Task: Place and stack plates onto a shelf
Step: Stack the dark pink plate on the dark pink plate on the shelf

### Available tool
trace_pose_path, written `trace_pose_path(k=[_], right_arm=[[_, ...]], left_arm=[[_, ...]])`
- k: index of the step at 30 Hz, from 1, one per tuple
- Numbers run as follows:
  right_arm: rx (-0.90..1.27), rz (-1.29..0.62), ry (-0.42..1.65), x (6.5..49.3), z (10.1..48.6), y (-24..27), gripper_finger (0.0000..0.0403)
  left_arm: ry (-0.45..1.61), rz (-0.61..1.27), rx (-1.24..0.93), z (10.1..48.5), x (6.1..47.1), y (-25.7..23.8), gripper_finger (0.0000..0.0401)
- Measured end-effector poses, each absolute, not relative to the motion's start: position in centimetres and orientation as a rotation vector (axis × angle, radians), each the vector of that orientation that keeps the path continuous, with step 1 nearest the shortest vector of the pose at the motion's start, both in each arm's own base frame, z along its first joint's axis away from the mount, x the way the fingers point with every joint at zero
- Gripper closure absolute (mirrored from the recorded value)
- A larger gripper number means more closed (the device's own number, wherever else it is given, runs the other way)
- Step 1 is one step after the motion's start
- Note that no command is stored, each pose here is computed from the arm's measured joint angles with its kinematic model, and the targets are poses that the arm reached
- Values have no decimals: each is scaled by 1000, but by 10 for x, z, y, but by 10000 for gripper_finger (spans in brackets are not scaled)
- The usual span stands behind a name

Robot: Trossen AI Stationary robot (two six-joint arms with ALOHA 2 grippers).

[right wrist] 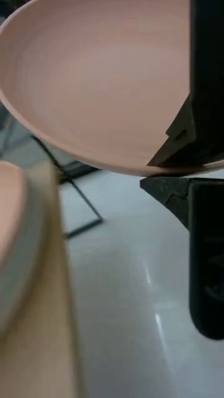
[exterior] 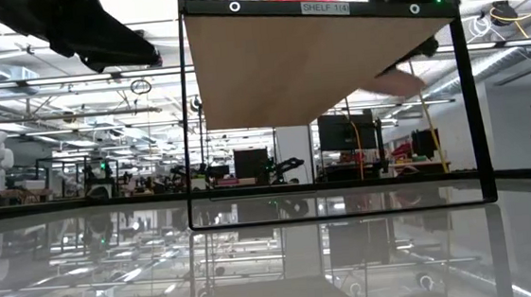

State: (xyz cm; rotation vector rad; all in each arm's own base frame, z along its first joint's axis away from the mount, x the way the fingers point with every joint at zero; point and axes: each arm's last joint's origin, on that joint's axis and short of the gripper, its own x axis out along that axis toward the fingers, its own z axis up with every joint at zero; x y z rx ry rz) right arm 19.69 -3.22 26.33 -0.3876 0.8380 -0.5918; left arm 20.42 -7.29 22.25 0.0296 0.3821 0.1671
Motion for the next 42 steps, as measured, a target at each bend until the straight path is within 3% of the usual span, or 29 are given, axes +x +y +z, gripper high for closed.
trace_pose_path(k=[6, 16, 26, 33, 42], right_arm=[[-452, -567, 746, 209, 300, -22, 403], [-634, -466, 728, 266, 341, -10, 402], [-654, -293, 785, 310, 329, -3, 400], [-643, -179, 809, 315, 320, 7, 399], [-619, -171, 824, 313, 318, 11, 375]], left_arm=[[377, 179, -36, 222, 204, -73, 256], [375, 188, -85, 222, 204, -73, 256], [395, 190, -68, 220, 203, -73, 256], [395, 189, -63, 220, 203, -73, 256], [394, 191, -72, 221, 203, -73, 256]])
